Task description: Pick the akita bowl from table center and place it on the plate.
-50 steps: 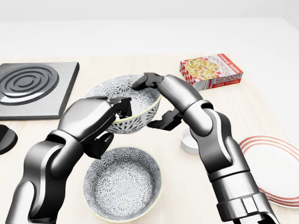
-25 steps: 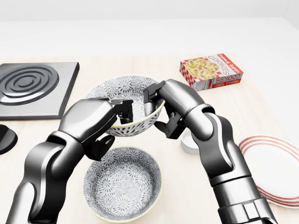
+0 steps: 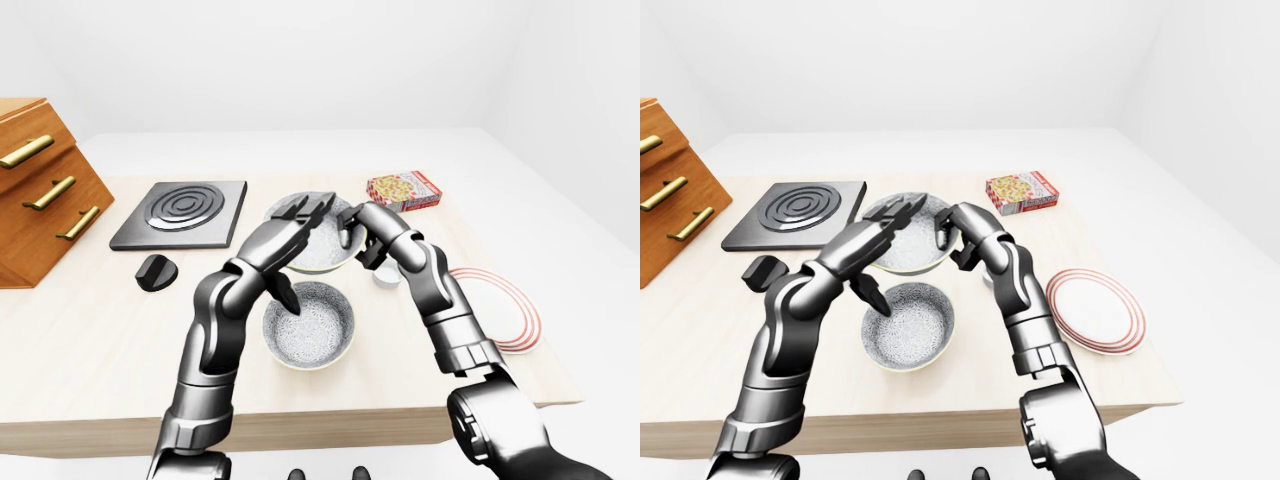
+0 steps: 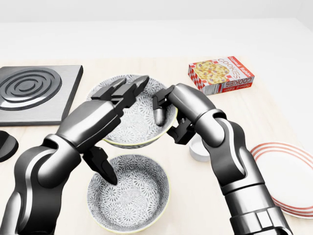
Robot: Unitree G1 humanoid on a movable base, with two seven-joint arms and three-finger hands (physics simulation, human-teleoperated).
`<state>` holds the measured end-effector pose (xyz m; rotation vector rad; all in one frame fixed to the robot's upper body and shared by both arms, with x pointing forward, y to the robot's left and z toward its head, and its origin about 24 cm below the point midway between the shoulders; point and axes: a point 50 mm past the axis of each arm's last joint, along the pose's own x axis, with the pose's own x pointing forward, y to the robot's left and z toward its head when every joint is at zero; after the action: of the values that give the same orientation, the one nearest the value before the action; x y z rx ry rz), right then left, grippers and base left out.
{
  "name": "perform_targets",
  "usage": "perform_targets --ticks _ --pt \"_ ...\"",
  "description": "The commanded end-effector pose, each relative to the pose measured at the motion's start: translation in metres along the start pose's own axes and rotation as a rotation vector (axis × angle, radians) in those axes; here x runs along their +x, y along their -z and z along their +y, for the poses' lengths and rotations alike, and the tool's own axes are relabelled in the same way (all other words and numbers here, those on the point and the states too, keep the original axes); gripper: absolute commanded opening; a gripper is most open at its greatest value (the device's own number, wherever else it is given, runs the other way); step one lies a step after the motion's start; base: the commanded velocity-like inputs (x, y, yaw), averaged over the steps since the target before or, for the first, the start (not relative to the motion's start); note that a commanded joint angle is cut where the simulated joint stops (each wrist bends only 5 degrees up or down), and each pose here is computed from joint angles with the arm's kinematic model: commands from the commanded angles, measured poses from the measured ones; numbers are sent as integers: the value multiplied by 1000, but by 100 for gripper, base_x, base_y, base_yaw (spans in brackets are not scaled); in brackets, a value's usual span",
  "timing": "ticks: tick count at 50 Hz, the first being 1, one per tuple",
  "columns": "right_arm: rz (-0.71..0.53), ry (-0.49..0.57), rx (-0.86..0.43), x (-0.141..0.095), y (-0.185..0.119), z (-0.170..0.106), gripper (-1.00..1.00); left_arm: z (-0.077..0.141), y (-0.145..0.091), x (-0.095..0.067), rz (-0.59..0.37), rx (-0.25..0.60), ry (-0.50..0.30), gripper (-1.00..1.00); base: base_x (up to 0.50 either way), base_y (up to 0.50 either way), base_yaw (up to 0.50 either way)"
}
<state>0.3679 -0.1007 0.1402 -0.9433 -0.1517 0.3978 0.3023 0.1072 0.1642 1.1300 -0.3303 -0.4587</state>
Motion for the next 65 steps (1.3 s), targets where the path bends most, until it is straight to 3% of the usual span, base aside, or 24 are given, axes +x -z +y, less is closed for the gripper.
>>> perform_targets --ticks 1,3,6,7,10,11,13,17,22,25,35,44,65 --pt "-23 43 43 0 -1 -9 -100 25 -29 -20 -268 -183 -68 100 0 0 0" --pt "-22 48 45 -1 0 -11 -100 44 -36 -29 -315 -339 -139 100 0 0 0" --pt "-20 51 46 -2 0 -11 -100 74 -46 -39 -459 -373 -225 100 0 0 0" --pt "-17 53 47 -3 2 -12 -100 94 -50 -47 -549 -402 -294 100 0 0 0" --pt "-13 57 47 -6 3 -12 -100 115 -44 -54 -662 -494 -337 100 0 0 0" --pt "-11 58 48 -7 4 -13 -100 126 -37 -57 -685 -563 -426 100 0 0 0" --pt "-5 63 48 -9 6 -14 -100 140 -17 -60 -670 -697 -555 100 0 0 0" --pt "2 68 46 -12 9 -16 -100 145 2 -63 -627 -825 -637 100 0 0 0" --pt "14 83 48 -21 14 -19 -100 131 21 -56 -436 -779 -640 100 0 0 0" --pt "26 93 49 -31 19 -21 -100 118 34 -47 -282 -690 -626 100 0 0 0" --pt "75 151 46 -67 35 -38 -100 94 57 -32 -90 -640 -581 100 0 0 0" --pt "94 211 31 -101 44 -51 -100 85 61 -29 -52 -646 -561 100 0 0 0" --pt "213 314 41 -142 75 -62 -100 82 65 -28 -34 -654 -553 100 0 0 0"
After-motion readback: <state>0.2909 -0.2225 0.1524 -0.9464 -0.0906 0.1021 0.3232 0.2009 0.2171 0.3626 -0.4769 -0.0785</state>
